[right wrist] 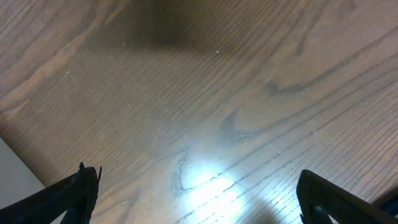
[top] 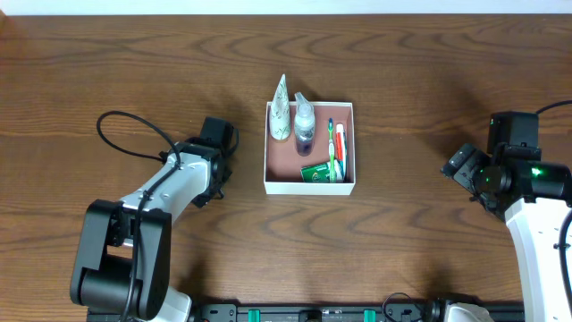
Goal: Pack container
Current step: 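Lower the left gripper and grasp the blue razor handle, then lift the razor and carry it over the box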
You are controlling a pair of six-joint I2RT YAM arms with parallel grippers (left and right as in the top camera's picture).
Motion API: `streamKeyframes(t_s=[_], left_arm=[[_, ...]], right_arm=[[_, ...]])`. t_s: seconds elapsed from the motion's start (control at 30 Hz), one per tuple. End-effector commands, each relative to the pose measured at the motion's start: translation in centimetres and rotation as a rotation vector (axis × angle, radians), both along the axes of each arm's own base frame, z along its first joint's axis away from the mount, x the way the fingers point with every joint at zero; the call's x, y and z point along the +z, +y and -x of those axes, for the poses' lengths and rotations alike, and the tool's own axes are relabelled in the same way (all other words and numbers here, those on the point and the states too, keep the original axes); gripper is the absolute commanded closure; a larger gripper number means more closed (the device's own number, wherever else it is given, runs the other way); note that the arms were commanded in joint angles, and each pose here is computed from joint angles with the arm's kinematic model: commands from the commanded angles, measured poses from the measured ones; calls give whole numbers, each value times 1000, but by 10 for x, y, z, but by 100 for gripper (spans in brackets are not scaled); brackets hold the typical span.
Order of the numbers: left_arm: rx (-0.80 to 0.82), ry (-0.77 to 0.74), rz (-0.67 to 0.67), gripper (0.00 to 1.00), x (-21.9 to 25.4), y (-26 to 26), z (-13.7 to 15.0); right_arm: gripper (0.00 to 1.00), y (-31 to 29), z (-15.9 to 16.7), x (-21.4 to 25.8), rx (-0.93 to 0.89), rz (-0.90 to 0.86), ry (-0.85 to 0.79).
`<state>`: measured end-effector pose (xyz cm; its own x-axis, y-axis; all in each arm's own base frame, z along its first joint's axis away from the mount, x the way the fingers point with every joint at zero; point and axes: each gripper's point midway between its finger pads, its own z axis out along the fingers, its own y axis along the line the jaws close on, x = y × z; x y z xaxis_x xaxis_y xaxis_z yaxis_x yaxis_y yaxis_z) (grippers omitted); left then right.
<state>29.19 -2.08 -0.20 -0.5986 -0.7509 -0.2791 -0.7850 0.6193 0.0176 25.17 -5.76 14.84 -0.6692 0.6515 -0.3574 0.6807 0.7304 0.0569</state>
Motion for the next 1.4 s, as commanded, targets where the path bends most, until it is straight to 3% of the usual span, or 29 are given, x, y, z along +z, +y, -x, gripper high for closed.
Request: streamKeyframes(t_s=[0.0, 0.1, 0.37, 0.53, 0.83, 1.13, 1.37], left_arm=[[-20, 34, 16, 67, -12, -1, 10], [-19, 39, 26, 73, -21, -1, 15], [0, 38, 30, 73, -27, 4, 19], [-25, 47, 26, 94, -27, 5, 20], [-121, 14, 23, 94, -13, 2, 9], [-399, -270, 5, 94, 87, -12, -38], [-577, -603, 89, 94, 194, -49, -39]], right_arm=[[1, -3, -1, 2, -24, 0, -7], [1, -3, -1, 2, -24, 0, -7], [1, -3, -1, 2, -24, 0, -7], [1, -3, -1, 2, -24, 0, -7], [1, -3, -1, 2, -24, 0, -7], [1, -3, -1, 2, -24, 0, -7], [1, -3, -1, 2, -23, 0, -7]])
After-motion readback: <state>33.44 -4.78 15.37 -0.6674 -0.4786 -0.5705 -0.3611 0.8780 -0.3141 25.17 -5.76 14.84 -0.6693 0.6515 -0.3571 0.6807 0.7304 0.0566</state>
